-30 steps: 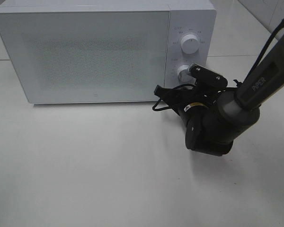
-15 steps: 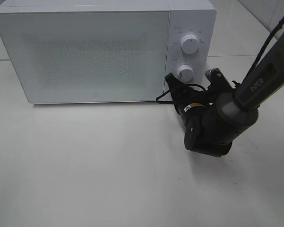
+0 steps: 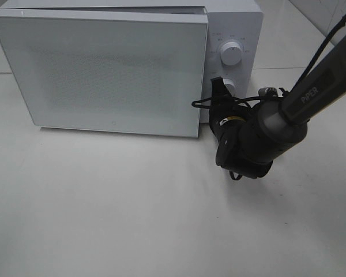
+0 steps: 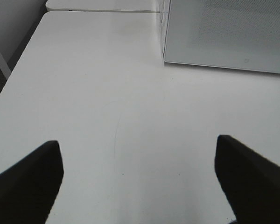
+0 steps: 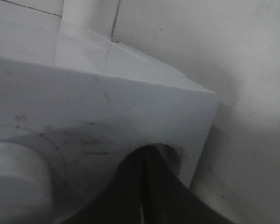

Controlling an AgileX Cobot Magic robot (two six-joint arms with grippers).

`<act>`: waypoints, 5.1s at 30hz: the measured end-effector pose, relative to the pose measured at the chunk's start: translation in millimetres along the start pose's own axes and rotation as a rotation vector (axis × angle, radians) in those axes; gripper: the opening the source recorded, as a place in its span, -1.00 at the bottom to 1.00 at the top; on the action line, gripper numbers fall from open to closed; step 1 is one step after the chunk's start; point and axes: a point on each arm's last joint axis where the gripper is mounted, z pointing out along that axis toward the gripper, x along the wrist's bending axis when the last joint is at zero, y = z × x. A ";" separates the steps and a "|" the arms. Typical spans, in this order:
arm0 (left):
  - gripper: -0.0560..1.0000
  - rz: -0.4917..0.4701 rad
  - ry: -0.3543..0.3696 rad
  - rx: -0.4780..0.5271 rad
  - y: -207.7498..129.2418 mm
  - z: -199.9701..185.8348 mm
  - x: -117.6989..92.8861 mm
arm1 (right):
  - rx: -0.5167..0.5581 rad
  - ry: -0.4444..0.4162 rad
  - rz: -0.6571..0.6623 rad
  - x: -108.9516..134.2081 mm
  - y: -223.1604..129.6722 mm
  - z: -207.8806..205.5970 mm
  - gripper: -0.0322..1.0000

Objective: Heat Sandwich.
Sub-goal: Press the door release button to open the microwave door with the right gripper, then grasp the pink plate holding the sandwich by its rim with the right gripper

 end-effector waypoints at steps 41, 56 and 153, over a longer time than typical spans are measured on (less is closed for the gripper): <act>0.64 0.000 0.000 0.000 0.0 0.0 0.0 | 0.094 -0.067 -0.319 19.1 10.0 -4.8 -0.91; 0.64 0.000 0.000 0.000 0.0 0.0 0.0 | 0.139 0.066 -0.507 43.3 54.1 -52.1 -0.91; 0.64 0.000 0.000 0.000 0.0 0.0 0.0 | 1.021 0.708 -2.733 94.7 67.4 -182.7 0.50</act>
